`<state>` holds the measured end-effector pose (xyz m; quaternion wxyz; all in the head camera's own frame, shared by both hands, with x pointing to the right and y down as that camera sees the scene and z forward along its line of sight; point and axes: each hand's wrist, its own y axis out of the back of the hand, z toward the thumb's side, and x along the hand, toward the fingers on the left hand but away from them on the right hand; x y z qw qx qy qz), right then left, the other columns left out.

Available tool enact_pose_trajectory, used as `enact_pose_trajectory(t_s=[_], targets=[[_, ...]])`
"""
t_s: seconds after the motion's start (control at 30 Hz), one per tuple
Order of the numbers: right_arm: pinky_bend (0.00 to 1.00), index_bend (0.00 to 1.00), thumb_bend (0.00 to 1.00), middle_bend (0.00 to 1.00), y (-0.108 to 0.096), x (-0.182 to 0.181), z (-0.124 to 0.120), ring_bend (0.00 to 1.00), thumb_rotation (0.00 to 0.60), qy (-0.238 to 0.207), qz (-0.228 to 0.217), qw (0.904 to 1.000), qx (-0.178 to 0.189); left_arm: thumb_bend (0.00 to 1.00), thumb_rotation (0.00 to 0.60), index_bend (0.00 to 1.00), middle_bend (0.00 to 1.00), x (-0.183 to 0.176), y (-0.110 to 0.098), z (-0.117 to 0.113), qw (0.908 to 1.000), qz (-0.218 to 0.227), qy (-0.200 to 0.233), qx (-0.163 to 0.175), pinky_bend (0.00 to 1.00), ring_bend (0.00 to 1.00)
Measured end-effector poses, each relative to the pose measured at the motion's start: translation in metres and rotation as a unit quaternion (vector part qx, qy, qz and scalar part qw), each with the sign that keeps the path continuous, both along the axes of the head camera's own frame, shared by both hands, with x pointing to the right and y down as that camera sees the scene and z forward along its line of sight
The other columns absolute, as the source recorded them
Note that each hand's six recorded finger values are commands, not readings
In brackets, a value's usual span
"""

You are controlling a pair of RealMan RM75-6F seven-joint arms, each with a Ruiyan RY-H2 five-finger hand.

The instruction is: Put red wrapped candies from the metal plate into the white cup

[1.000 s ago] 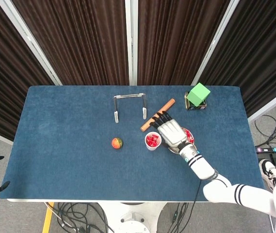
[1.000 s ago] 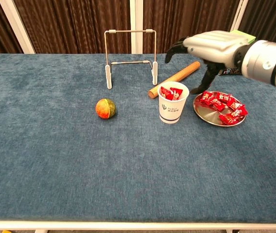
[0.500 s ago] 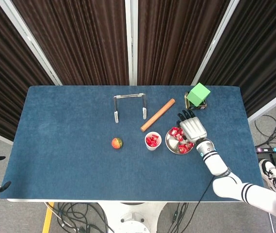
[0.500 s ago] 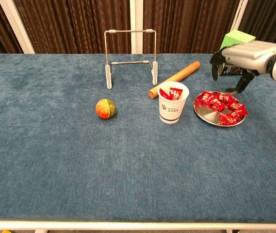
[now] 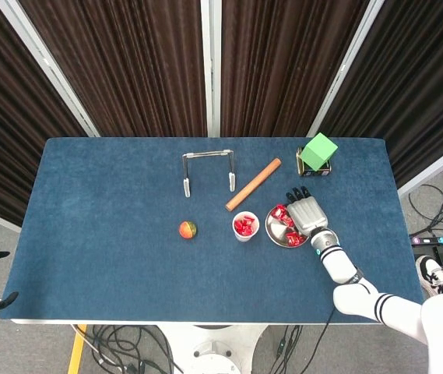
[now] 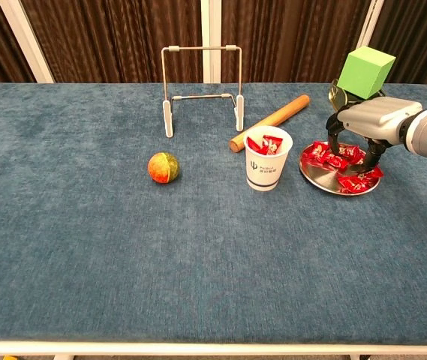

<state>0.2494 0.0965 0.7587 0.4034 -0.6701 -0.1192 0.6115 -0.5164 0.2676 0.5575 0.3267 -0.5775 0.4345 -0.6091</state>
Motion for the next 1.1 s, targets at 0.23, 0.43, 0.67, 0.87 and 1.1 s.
enact_pose_trajectory(t_s=[0.23, 0.43, 0.67, 0.87, 1.1], targets=[[0.01, 0.42, 0.25, 0.11, 0.001, -0.008, 0.003, 0.0, 0.6, -0.01, 0.002, 0.9999, -0.006, 0.0, 0.6, 0.32, 0.19, -0.001, 0.001, 0.0, 1.0, -0.002, -0.001, 0.0, 0.19, 0.11], [0.01, 0.42, 0.25, 0.11, 0.003, -0.01, 0.005, 0.0, 0.6, -0.008, -0.002, 0.9999, -0.009, 0.0, 0.6, 0.32, 0.19, -0.002, 0.001, 0.0, 1.0, -0.003, 0.0, 0.0, 0.19, 0.11], [0.01, 0.51, 0.34, 0.13, 0.003, -0.012, 0.01, 0.0, 0.6, -0.004, 0.0, 0.9999, -0.009, 0.0, 0.6, 0.32, 0.19, -0.003, 0.003, 0.002, 1.0, -0.006, 0.001, -0.003, 0.19, 0.11], [0.01, 0.53, 0.37, 0.13, 0.001, -0.013, 0.006, 0.0, 0.6, -0.012, 0.003, 0.9999, -0.005, 0.0, 0.6, 0.32, 0.19, -0.004, 0.004, 0.002, 1.0, -0.008, 0.001, -0.002, 0.19, 0.11], [0.01, 0.53, 0.37, 0.14, -0.008, -0.03, -0.031, 0.0, 0.6, -0.071, 0.004, 0.9972, 0.024, 0.0, 0.6, 0.32, 0.19, -0.003, 0.003, 0.0, 1.0, -0.005, 0.0, 0.003, 0.19, 0.11]])
